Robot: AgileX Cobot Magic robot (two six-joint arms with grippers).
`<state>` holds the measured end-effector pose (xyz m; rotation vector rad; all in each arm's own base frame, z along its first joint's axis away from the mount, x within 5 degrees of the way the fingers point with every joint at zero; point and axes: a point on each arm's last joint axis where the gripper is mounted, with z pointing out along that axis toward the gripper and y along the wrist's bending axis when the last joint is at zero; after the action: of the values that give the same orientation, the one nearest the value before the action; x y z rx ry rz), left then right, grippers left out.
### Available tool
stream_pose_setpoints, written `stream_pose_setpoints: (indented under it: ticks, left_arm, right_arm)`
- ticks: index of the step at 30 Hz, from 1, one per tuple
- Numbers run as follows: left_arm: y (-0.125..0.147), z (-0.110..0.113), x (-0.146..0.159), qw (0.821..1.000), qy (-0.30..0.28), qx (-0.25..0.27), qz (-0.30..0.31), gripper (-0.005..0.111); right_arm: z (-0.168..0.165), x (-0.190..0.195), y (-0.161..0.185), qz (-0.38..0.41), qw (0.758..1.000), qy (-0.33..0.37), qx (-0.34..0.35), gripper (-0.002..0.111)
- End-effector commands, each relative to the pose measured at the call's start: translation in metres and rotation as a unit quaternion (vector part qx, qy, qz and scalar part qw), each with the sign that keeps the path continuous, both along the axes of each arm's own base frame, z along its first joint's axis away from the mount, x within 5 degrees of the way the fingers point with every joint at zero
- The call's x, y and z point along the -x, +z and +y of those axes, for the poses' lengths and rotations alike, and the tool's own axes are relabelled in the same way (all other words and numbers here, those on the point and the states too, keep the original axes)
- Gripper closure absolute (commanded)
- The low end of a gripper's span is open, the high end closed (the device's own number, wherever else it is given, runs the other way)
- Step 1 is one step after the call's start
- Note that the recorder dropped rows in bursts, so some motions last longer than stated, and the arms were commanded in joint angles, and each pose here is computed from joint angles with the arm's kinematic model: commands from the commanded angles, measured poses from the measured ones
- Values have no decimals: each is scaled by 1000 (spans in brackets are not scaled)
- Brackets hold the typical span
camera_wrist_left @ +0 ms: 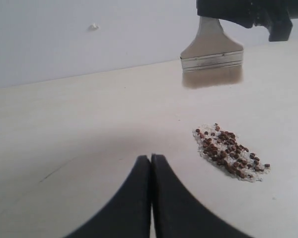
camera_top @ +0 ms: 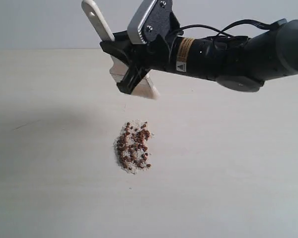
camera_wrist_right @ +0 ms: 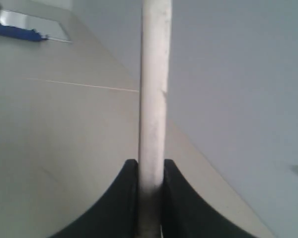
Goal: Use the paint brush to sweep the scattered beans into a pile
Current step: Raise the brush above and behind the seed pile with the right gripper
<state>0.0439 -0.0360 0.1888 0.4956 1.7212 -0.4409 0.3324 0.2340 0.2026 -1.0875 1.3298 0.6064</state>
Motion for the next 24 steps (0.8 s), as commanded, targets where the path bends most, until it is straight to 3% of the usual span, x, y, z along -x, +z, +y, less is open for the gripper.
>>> stream_pose_setpoints:
  ticks: [1,6,15,24]
  left_arm:
    - [-1,0,0,1000,-2,-3,-1,107]
    - [-1,0,0,1000,-2,-3,-1,107]
    - [-1,0,0,1000,-2,-3,-1,107]
    - [-1,0,0,1000,-2,-3,-1,107]
  right_arm:
    - [-11,-9,-10,15,994,108,2,108]
    - [-15,-21,-33,28,990,135,-20,108]
    - [-9,-39,-54,-14,989,149,-11,108]
    - [-9,-36,-63,-40,979,189,61,108]
